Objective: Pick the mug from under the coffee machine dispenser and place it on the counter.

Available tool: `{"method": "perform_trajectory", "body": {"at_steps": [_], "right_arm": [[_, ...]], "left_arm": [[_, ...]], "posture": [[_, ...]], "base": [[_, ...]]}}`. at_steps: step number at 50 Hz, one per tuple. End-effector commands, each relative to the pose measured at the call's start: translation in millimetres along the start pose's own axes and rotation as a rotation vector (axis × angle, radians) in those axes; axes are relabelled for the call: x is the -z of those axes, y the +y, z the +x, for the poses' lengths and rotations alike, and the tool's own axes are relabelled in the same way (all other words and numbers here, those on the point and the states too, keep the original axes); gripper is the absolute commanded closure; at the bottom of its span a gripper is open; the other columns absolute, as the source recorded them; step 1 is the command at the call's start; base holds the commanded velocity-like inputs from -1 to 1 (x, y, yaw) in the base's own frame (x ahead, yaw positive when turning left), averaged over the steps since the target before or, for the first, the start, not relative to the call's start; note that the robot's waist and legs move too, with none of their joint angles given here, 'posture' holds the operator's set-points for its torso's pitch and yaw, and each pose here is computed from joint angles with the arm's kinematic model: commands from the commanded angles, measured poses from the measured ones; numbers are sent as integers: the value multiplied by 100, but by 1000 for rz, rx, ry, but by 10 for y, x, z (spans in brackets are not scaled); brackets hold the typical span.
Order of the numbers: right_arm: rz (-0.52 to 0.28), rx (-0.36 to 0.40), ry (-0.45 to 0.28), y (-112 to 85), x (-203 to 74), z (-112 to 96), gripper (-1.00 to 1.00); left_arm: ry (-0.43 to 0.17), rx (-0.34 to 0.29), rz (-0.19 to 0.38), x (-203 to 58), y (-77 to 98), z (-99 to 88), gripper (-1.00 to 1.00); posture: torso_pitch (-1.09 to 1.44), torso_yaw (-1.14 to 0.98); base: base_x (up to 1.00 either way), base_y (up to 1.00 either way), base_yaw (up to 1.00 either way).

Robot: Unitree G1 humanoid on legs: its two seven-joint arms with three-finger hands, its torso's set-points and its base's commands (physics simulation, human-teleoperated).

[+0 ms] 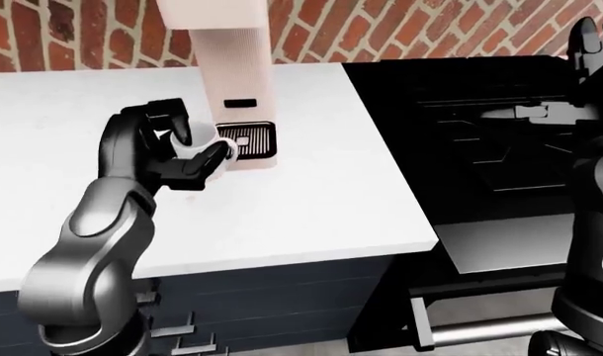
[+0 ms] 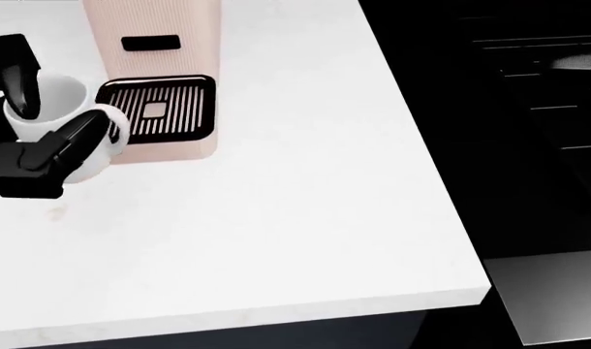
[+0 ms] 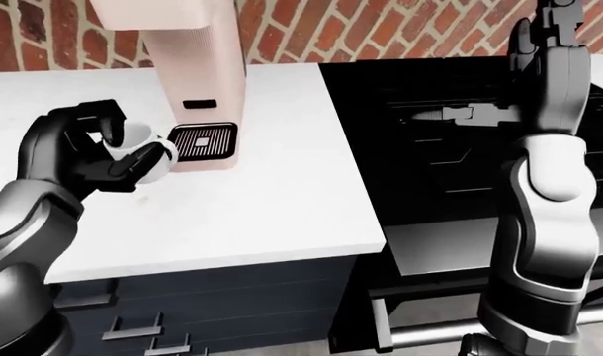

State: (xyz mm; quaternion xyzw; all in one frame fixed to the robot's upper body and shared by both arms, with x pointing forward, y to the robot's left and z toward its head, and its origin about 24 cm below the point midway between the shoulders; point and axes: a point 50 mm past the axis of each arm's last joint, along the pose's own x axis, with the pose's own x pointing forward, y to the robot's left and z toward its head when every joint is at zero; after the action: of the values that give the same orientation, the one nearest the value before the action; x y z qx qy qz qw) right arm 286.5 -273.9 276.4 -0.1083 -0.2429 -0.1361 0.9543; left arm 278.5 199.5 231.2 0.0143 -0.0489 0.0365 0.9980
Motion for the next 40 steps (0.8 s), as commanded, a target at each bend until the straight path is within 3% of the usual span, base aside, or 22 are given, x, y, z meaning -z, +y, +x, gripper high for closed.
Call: {"method": "perform_trajectory", "body": {"at_steps": [1, 9, 16, 25, 33, 40], "right_arm": [[-10, 17, -87, -42, -182, 18, -100], [-10, 16, -88, -44, -187, 21, -100], [-10, 14, -90, -42, -202, 18, -100], [-9, 13, -91, -41, -206, 23, -100], [-7, 11, -92, -42, -213, 20, -100], [-7, 8, -91, -35, -209, 13, -100]], "left_arm": [[-89, 8, 4, -154, 16, -57, 100], [-72, 10, 21, -30, 93, -123, 100], [-21, 20, 34, 160, 129, -203, 100], [-14, 17, 38, 188, 143, -216, 100], [-51, -50, 34, 118, 250, -154, 100], [-44, -107, 51, 216, 361, -114, 100]], "posture": [[0, 0], [0, 0], [0, 0], [0, 0], [0, 0], [0, 0]], "base": [[0, 0, 0], [0, 0, 0], [0, 0, 0], [0, 0, 0], [0, 0, 0], [0, 0, 0]]}}
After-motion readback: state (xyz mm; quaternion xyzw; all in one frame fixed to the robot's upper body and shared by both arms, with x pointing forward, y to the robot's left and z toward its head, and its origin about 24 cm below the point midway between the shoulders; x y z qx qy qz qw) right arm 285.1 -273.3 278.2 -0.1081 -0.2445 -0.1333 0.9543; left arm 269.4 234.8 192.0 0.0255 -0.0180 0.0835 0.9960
